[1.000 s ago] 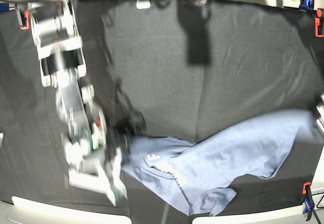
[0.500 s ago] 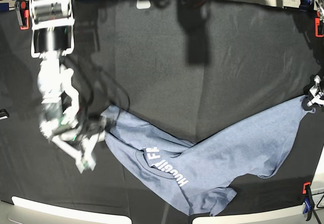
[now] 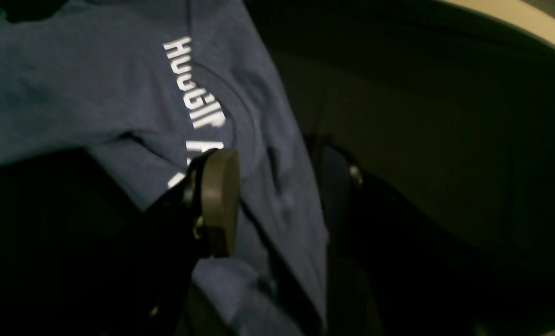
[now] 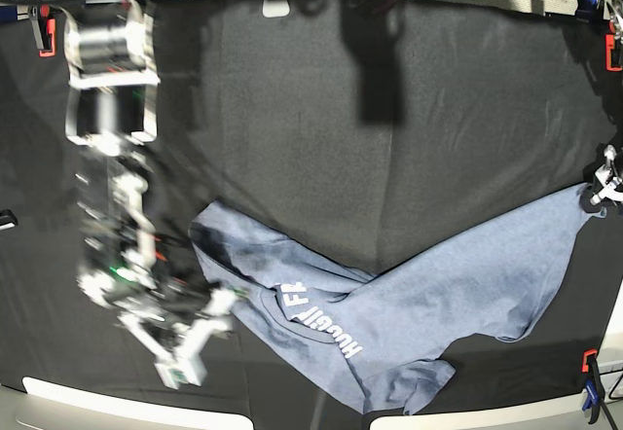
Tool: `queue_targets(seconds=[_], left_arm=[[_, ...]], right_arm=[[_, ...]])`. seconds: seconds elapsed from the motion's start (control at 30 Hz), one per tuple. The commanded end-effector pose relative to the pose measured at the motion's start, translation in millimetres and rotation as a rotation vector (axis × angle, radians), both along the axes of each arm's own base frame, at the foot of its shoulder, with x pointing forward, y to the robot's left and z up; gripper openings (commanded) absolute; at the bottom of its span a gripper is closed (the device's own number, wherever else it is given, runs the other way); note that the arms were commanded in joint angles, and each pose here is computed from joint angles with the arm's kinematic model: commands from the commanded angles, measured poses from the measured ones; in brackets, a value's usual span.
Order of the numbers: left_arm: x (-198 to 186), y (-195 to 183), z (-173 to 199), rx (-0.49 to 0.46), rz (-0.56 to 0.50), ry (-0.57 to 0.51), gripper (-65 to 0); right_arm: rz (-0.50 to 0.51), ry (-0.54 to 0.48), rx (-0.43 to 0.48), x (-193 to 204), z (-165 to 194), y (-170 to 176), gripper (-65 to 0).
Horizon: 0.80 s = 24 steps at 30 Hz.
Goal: Layout the t-shirt on the table in an organized manner, then fold the t-shirt properly
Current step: 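Grasp the shirt edge near the printed lettering with the right gripper and pull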
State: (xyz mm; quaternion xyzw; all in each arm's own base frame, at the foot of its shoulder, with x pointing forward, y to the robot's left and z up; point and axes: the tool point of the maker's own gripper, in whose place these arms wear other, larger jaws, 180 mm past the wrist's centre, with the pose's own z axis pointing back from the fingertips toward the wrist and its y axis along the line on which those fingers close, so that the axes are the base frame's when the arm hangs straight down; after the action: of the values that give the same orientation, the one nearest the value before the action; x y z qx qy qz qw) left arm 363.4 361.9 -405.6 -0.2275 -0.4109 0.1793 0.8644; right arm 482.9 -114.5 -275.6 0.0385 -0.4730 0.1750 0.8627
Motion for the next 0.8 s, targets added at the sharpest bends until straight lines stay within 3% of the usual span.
queue_targets(seconds=[0.0,0.13,0.4,0.57,0.77], left_arm=[[13,13,24,0.019,0.012,-0.069,-65.0],[13,13,24,0.019,0.012,-0.069,-65.0],[12,12,23,0.018,0.008,-0.063,-65.0],[12,12,23,0.017,0.008,-0.063,-65.0],[12,12,23,0.018,0.008,-0.063,-65.0]], right_arm=[[-0.001,-0.087,0.005,21,31,6,-37.0],[0.011,-0.035,0.019,51,20,33,-37.0],[0.061,0.069,-0.065,81,-7,62,-37.0],[0.098,0.147,-0.210,69,-39,56,-37.0],[0.059,0.238,-0.342,49,-79,38,-37.0]])
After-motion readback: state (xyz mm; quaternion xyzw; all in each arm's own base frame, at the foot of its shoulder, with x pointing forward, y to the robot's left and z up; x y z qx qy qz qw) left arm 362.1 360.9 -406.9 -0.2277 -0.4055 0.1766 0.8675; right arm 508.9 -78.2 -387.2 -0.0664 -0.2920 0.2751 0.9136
